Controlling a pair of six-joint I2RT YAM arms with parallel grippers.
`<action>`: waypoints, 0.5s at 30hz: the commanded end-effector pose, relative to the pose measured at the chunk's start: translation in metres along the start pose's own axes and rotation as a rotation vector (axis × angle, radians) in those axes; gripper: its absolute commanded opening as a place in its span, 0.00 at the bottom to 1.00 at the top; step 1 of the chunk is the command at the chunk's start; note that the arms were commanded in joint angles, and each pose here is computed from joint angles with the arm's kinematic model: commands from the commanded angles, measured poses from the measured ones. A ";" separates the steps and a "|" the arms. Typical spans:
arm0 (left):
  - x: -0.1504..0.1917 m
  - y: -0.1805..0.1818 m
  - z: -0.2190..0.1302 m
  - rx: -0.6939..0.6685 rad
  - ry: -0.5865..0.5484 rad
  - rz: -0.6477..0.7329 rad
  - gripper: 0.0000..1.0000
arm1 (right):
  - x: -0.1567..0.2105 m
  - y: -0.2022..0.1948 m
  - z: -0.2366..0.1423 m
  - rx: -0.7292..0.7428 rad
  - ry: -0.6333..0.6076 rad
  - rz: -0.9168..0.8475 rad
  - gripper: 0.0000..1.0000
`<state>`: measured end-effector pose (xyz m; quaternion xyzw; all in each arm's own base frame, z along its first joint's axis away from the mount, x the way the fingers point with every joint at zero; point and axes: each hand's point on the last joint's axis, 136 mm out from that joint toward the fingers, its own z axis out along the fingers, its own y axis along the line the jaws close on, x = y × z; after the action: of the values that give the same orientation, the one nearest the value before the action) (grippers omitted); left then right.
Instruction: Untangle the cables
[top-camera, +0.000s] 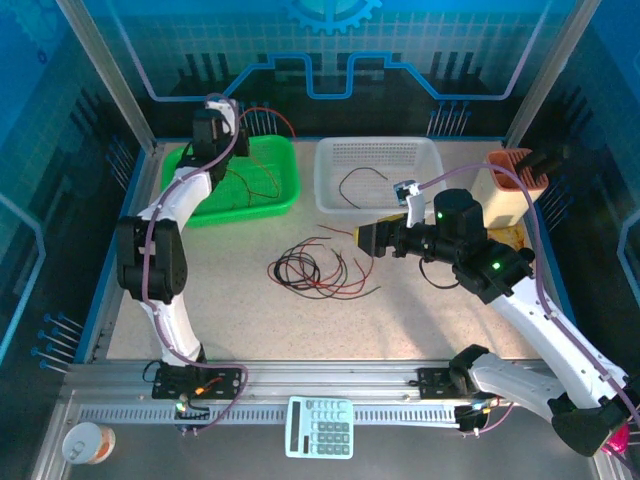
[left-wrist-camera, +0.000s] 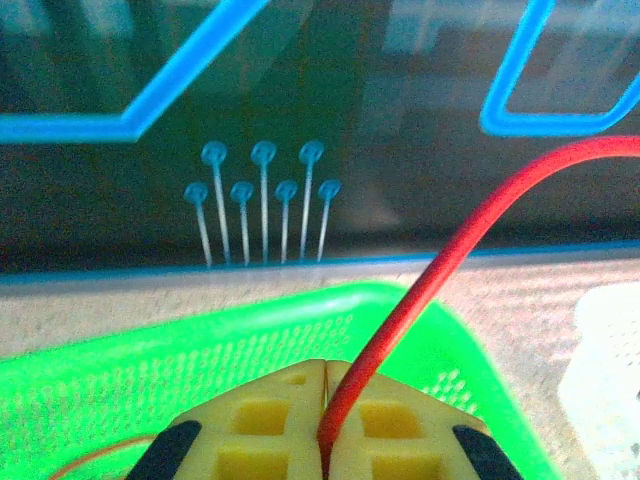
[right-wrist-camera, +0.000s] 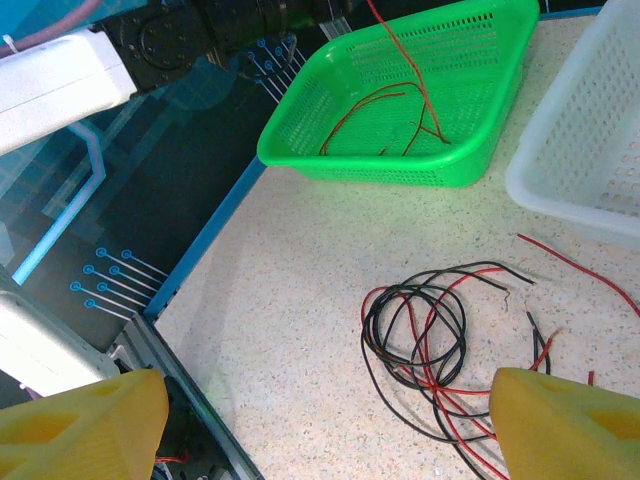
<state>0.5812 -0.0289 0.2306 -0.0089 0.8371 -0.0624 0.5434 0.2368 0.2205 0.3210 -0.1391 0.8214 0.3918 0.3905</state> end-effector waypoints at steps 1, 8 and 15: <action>0.021 0.019 -0.010 -0.047 0.079 -0.047 0.00 | -0.001 -0.004 0.000 0.008 -0.007 0.002 0.85; 0.083 0.044 -0.013 -0.145 0.383 -0.111 0.00 | -0.003 0.002 0.004 -0.030 -0.022 0.015 0.84; 0.128 0.074 -0.014 -0.254 0.610 -0.161 0.00 | -0.001 0.007 -0.001 -0.032 -0.024 0.001 0.84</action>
<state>0.5442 0.0164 0.1386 -0.0905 0.9372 -0.0247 0.3360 0.2381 0.2242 0.3191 -0.1368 0.8183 0.4000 0.3895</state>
